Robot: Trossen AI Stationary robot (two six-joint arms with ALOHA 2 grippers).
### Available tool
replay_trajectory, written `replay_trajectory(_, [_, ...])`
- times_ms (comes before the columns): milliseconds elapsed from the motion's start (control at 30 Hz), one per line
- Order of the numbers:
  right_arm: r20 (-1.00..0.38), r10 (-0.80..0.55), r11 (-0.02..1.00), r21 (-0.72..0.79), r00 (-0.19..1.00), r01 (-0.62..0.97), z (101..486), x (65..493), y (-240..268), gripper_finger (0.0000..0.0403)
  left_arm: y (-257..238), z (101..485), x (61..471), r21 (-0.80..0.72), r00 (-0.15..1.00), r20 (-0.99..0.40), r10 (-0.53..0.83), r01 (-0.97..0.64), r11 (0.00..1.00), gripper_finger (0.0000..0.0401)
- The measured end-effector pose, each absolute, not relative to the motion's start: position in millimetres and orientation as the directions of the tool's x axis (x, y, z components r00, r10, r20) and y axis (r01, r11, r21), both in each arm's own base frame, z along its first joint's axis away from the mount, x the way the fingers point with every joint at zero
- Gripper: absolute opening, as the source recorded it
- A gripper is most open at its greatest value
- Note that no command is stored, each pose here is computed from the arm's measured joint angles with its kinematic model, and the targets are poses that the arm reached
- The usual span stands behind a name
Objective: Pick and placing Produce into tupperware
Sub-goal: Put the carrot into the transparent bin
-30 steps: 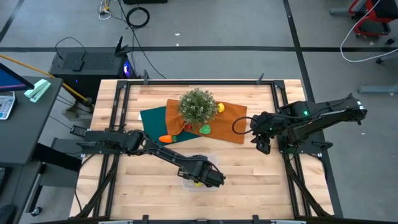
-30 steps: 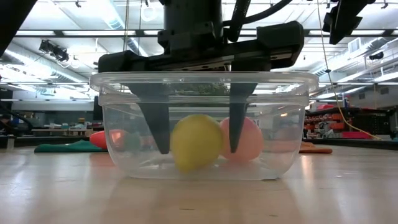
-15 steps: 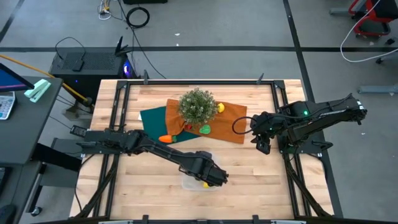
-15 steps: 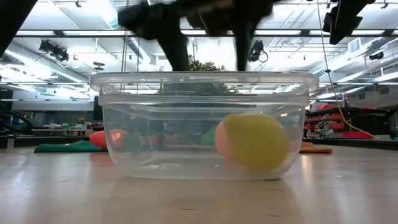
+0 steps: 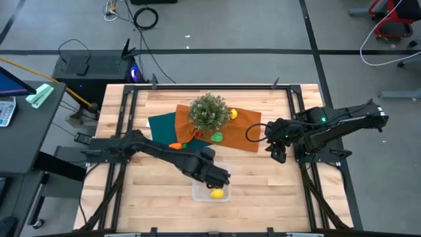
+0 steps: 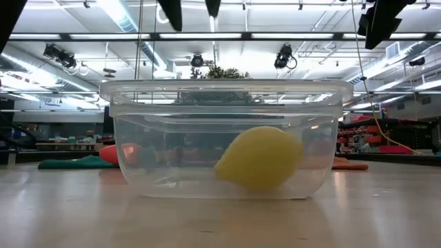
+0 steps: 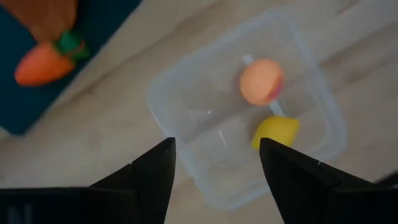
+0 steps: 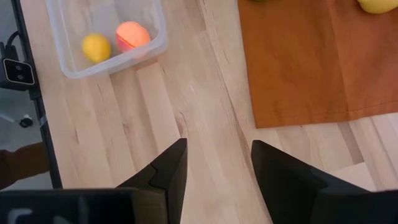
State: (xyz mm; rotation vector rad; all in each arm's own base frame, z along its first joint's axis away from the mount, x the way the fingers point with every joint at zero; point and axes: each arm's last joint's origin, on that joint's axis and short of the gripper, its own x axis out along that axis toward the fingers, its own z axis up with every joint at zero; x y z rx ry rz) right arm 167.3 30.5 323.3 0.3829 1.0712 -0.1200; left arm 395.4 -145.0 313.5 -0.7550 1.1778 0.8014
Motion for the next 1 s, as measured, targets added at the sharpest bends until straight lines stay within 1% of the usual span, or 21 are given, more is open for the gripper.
replay_trajectory(133, [-0.873, 0.088, 0.928, 0.248, 0.480, 0.280, 323, 167, 30, 0.0146, -133, 331, 390, -0.103, 0.230, -0.962, 0.150, -0.810, 0.577, 0.0238])
replay_trajectory(300, [-0.874, 0.088, 0.919, 0.257, 0.478, 0.300, 323, 167, 30, 0.0146, -112, 345, 387, -0.096, 0.256, -0.954, 0.157, -0.753, 0.651, 0.0235])
replay_trajectory(367, [-0.875, 0.088, 0.917, 0.258, 0.477, 0.305, 323, 167, 30, 0.0146, -102, 345, 387, -0.074, 0.249, -0.954, 0.166, -0.734, 0.675, 0.0233])
replay_trajectory(433, [-0.875, 0.088, 0.912, 0.263, 0.477, 0.314, 323, 167, 30, 0.0146, -92, 339, 387, -0.040, 0.216, -0.960, 0.178, -0.734, 0.678, 0.0233])
replay_trajectory(533, [-0.874, 0.088, 0.910, 0.265, 0.478, 0.318, 323, 167, 30, 0.0146, -79, 323, 384, 0.026, 0.134, -0.974, 0.184, -0.738, 0.674, 0.0232])
replay_trajectory(633, [-0.874, 0.088, 0.908, 0.267, 0.477, 0.322, 323, 167, 30, 0.0146, -73, 309, 375, 0.069, 0.079, -0.979, 0.189, -0.742, 0.667, 0.0223])
replay_trajectory(800, [-0.872, 0.081, 0.905, 0.268, 0.482, 0.332, 323, 167, 30, 0.0146, -78, 290, 350, 0.036, 0.099, -0.982, 0.159, -0.733, 0.680, 0.0192])
replay_trajectory(1000, [-0.863, 0.061, 0.897, 0.267, 0.501, 0.351, 324, 169, 30, 0.0146, -71, 285, 295, -0.014, 0.147, -0.977, 0.153, -0.764, 0.645, 0.0157])
